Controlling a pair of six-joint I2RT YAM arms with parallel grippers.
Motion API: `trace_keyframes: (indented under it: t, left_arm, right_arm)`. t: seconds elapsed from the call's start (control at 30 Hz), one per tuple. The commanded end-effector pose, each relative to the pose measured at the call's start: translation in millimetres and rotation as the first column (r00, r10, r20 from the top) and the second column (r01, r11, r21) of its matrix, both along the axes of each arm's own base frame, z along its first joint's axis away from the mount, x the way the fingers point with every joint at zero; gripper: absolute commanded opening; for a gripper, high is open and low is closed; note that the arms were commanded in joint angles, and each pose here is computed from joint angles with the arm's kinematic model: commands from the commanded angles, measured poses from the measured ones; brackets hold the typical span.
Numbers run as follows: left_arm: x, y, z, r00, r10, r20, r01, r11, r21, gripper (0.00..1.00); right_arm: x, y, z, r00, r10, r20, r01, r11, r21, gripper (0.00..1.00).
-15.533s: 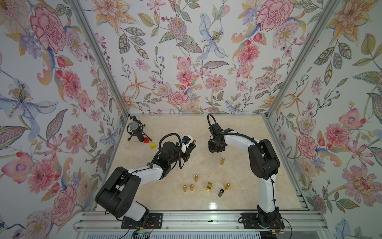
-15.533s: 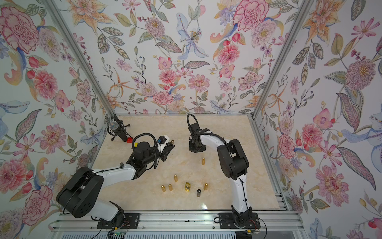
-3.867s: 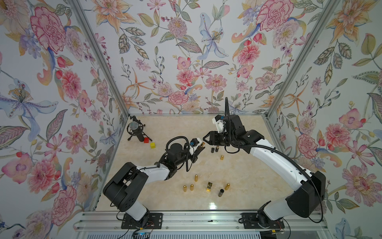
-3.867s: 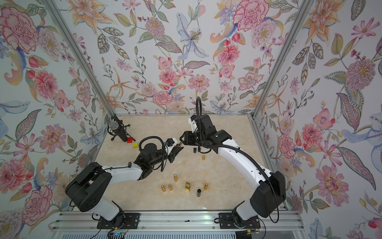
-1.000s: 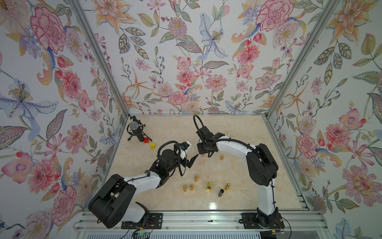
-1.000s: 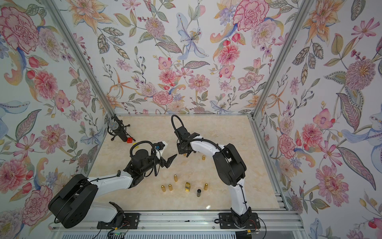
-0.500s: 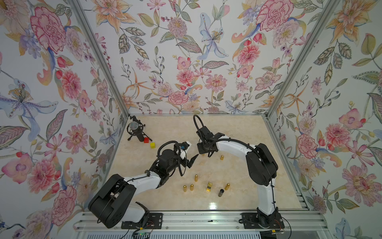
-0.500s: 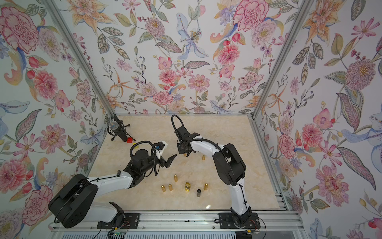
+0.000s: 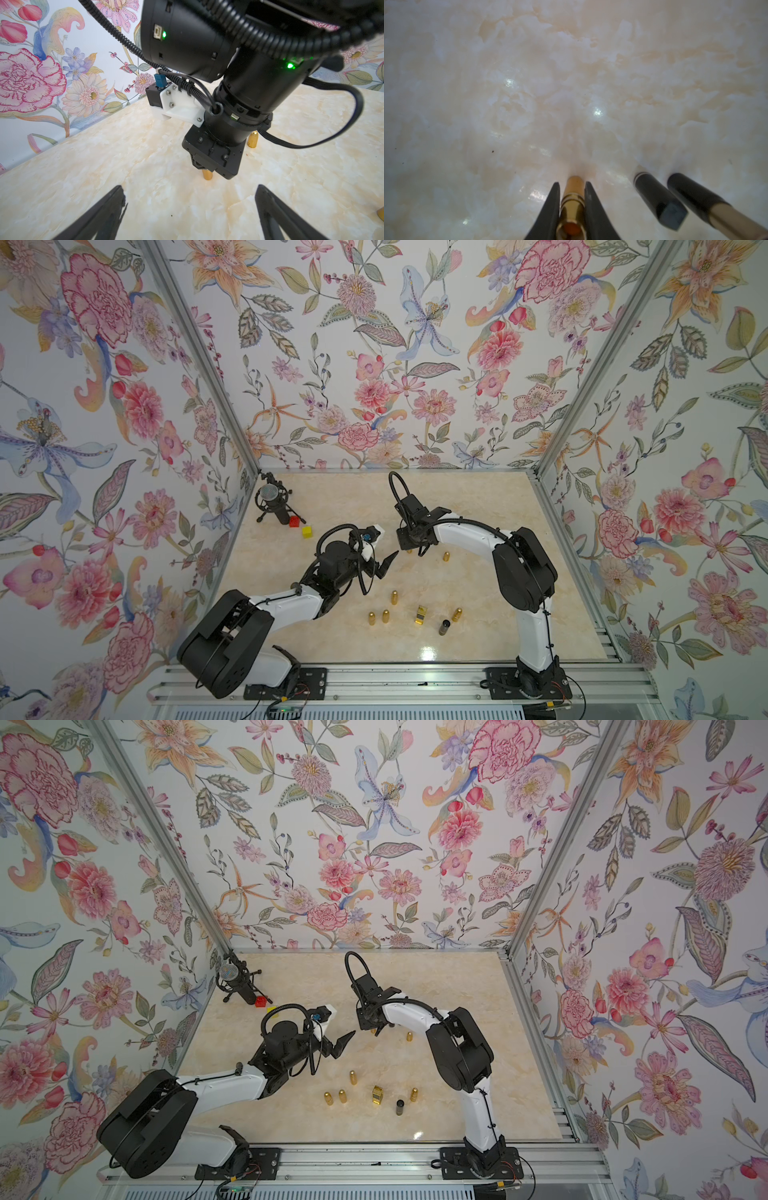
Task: Open the lipstick cap
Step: Place the lipstick at the center of the board, then pick up the lipstick at the center of the board.
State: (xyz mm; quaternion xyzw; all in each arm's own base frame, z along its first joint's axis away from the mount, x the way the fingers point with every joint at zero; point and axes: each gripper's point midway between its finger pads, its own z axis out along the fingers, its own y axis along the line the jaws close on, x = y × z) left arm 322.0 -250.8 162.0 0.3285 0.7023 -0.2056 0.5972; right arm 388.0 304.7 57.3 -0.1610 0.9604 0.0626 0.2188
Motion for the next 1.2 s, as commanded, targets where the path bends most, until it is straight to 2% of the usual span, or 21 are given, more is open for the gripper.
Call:
trace_keyframes:
  t: [0.0, 0.17, 0.37, 0.53, 0.63, 0.8, 0.93, 1.17]
  left_arm:
    - [3.7, 7.3, 5.6, 0.999, 0.033, 0.008, -0.032, 0.999, -0.030, 0.99]
    - [3.2, 7.3, 5.1, 0.999, 0.032, 0.009, -0.031, 0.999, -0.027, 0.99]
    - [2.8, 7.8, 5.2, 0.999, 0.033, 0.008, -0.033, 0.999, -0.028, 0.99]
    - [-0.6, 11.1, 9.9, 0.999, 0.038, 0.019, -0.037, 0.999, -0.029, 0.99]
    - [-3.7, 14.2, 9.7, 0.999, 0.041, 0.015, -0.041, 0.999, -0.013, 0.99]
    - [-10.4, 18.7, 11.6, 0.999, 0.043, 0.000, -0.043, 0.999, -0.010, 0.99]
    - [-15.6, 21.6, 12.8, 0.999, 0.047, -0.027, -0.047, 0.999, -0.004, 0.99]
    - [-26.0, 26.3, 19.9, 0.998, 0.055, -0.043, -0.055, 0.998, 0.008, 0.99]
  right_arm:
    - [-0.1, -3.6, -9.2, 1.000, -0.006, 0.001, 0.006, 1.000, -0.024, 0.26]
    - [0.1, -3.7, -7.0, 1.000, -0.008, 0.004, 0.008, 1.000, -0.021, 0.29]
    - [1.2, -3.9, 0.9, 1.000, -0.010, 0.020, 0.011, 1.000, -0.014, 0.38]
    - [-3.6, -8.2, 32.0, 0.998, -0.022, 0.058, 0.020, 0.999, 0.025, 0.49]
    - [-14.0, -18.3, 51.3, 0.997, -0.026, 0.067, 0.024, 0.999, 0.027, 0.50]
    - [-45.5, -39.9, 81.4, 0.998, -0.012, 0.069, 0.010, 1.000, 0.021, 0.51]
    - [-84.6, -46.9, 101.9, 0.995, 0.082, 0.053, -0.082, 0.997, 0.000, 0.51]
    - [-162.4, -49.4, 99.7, 0.970, 0.239, -0.055, -0.240, 0.971, -0.013, 0.52]
